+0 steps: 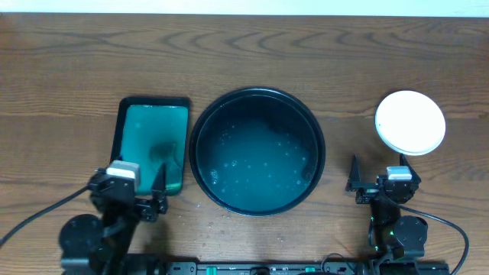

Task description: Clean dirty plates on tray and stack at the side

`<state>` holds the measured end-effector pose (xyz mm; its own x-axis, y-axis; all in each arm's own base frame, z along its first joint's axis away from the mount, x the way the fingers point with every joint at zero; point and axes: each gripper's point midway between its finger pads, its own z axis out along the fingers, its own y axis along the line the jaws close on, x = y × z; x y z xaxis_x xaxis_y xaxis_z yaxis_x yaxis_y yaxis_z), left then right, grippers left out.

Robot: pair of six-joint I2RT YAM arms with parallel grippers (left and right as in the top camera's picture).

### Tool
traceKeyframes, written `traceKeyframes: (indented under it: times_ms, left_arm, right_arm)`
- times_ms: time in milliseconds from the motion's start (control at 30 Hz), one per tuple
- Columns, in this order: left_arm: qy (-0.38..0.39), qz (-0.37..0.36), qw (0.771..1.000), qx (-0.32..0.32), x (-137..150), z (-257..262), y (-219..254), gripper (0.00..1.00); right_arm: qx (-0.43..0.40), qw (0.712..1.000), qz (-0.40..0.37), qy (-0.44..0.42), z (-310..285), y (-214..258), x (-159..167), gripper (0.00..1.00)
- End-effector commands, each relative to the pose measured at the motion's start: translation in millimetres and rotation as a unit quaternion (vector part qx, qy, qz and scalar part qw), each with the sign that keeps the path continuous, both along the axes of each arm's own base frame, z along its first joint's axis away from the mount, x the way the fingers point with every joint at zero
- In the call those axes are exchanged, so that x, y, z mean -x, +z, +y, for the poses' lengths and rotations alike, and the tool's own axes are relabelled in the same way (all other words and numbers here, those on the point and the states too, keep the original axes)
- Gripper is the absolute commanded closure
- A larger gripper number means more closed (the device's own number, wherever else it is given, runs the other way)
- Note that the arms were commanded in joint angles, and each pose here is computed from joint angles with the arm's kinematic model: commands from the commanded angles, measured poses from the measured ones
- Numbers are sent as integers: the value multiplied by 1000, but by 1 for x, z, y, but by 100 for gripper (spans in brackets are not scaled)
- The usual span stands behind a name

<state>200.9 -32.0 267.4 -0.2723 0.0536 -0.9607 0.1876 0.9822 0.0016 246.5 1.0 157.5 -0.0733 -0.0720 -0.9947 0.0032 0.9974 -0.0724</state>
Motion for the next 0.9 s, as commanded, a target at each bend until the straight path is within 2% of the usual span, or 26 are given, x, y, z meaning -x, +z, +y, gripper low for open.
traceKeyframes:
  times_ms: [0, 133, 467, 633, 867]
  left_arm:
    - [-59, -28, 998, 5, -6, -20, -23, 19]
    - [-91, -81, 992, 10, -12, -33, -30, 19]
    - [-116, -201, 973, 13, -16, -45, -26, 19]
    - [-125, -208, 970, 15, -20, -49, -38, 19]
    - [-126, -182, 975, 15, -27, -51, -68, 19]
  right_arm:
    - [3, 1000, -1, 2, 2, 0, 0, 1]
    - [3, 1000, -1, 2, 2, 0, 0, 1]
    - [3, 1000, -1, 2, 2, 0, 0, 1]
    - [3, 1000, -1, 2, 2, 0, 0, 1]
    - [3, 1000, -1, 2, 2, 0, 0, 1]
